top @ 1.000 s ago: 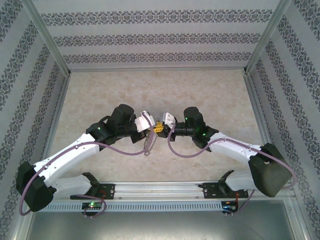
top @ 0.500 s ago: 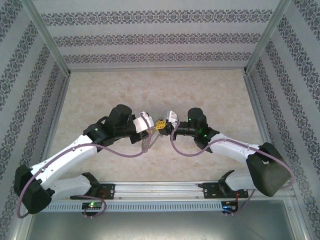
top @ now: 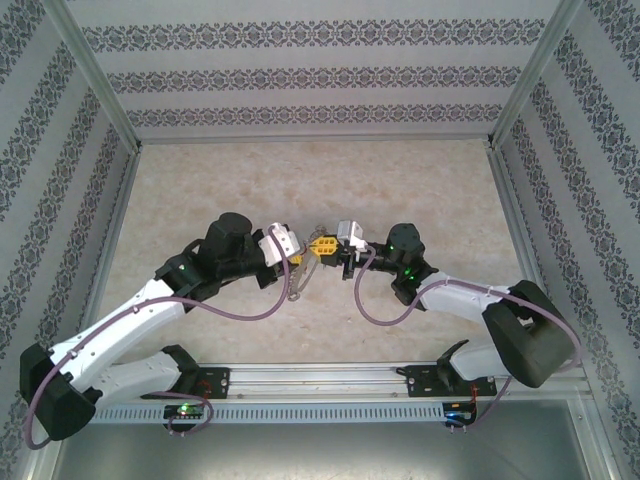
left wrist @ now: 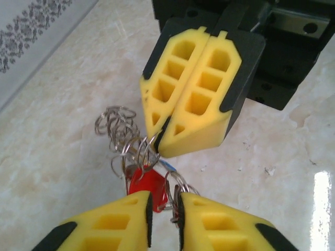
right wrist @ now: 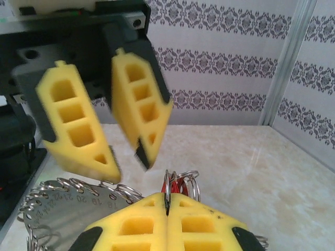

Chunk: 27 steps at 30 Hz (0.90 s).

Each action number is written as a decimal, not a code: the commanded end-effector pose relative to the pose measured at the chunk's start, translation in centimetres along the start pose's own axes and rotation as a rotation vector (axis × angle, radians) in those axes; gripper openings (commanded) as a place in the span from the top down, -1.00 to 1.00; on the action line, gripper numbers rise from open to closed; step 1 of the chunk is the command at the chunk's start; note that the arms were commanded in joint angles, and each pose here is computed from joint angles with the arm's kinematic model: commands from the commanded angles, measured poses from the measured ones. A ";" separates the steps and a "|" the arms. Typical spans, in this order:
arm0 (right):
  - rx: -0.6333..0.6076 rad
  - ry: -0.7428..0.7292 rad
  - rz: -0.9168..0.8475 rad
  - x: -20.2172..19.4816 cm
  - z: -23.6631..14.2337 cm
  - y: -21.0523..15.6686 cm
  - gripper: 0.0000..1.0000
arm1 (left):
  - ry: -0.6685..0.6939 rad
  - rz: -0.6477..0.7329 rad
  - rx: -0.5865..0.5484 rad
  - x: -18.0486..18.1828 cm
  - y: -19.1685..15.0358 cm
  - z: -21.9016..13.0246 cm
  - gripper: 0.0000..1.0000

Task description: Put the keys on the keyring

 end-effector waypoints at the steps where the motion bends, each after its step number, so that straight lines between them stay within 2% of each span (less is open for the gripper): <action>1: -0.097 0.076 -0.061 0.6 0.1 1.4 1.00 | -0.023 -0.012 -0.068 0.6 1.0 0.1 0.71; 12: -0.074 0.155 -0.088 1.2 1.8 1.1 1.00 | -0.007 0.005 -0.051 0.6 0.8 -0.1 0.75; 18: -0.072 0.168 -0.103 1.3 2.1 1.1 1.00 | 0.008 0.002 -0.027 0.6 0.6 0.0 0.85; 24: -0.085 0.138 -0.113 1.2 1.8 1.2 1.00 | 0.067 0.011 -0.012 0.4 0.2 -1.9 0.64; 27: -0.090 0.142 -0.120 1.3 1.7 1.4 1.00 | 0.096 -0.004 -0.046 0.5 0.2 -3.0 0.56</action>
Point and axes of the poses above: each hand's point on the last joint's axis, 136 mm out from that joint toward the fingers, its own z axis out along the fingers, its own x axis along the line the jaws close on, y = z × x, the point moved 10 cm from there along -z, back along the fingers, and after that the axes turned 13 degrees about z, right-handed, at the moved point
